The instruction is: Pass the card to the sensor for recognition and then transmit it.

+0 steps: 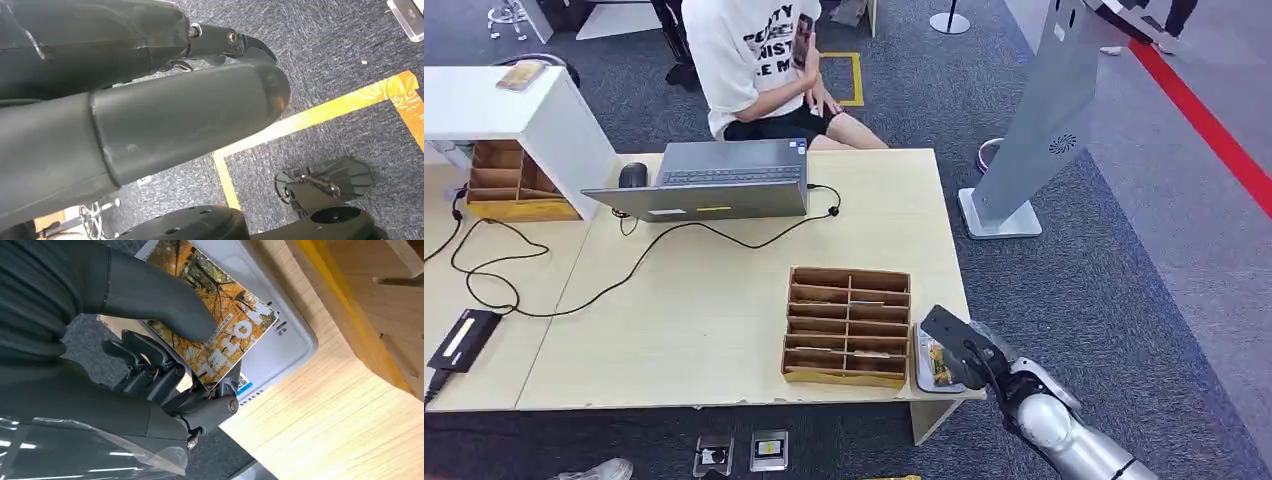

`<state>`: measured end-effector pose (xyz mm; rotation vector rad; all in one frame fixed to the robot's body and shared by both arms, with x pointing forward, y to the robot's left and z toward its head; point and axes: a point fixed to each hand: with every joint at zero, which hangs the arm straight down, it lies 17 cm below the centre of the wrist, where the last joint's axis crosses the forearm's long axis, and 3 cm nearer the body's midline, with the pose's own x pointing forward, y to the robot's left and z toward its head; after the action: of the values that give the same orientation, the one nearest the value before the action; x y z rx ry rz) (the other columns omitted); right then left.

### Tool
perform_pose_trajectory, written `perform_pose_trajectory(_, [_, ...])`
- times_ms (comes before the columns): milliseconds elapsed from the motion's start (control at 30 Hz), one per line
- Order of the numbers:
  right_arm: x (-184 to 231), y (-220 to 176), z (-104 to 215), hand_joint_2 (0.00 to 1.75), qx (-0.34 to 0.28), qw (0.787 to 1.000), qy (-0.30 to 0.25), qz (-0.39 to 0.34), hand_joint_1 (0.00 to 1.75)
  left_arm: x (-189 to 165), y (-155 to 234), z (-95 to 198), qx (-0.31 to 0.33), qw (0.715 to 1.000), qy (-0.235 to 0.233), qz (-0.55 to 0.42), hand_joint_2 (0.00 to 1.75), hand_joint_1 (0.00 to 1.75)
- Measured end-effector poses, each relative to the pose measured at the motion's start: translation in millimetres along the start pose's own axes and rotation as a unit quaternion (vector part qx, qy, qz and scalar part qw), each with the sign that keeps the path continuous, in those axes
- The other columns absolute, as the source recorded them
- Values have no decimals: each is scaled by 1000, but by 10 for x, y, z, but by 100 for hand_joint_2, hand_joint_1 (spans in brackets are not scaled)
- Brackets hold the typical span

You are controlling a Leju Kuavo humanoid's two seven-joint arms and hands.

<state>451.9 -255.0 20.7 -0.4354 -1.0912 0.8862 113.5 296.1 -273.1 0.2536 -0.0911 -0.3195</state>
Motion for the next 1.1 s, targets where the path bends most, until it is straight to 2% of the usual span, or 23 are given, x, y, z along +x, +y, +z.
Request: perform_pose_trajectory(1100, [18,1,-3,175,4,1000,-1,-5,175,0,1,0,0,1000,0,0,0,0])
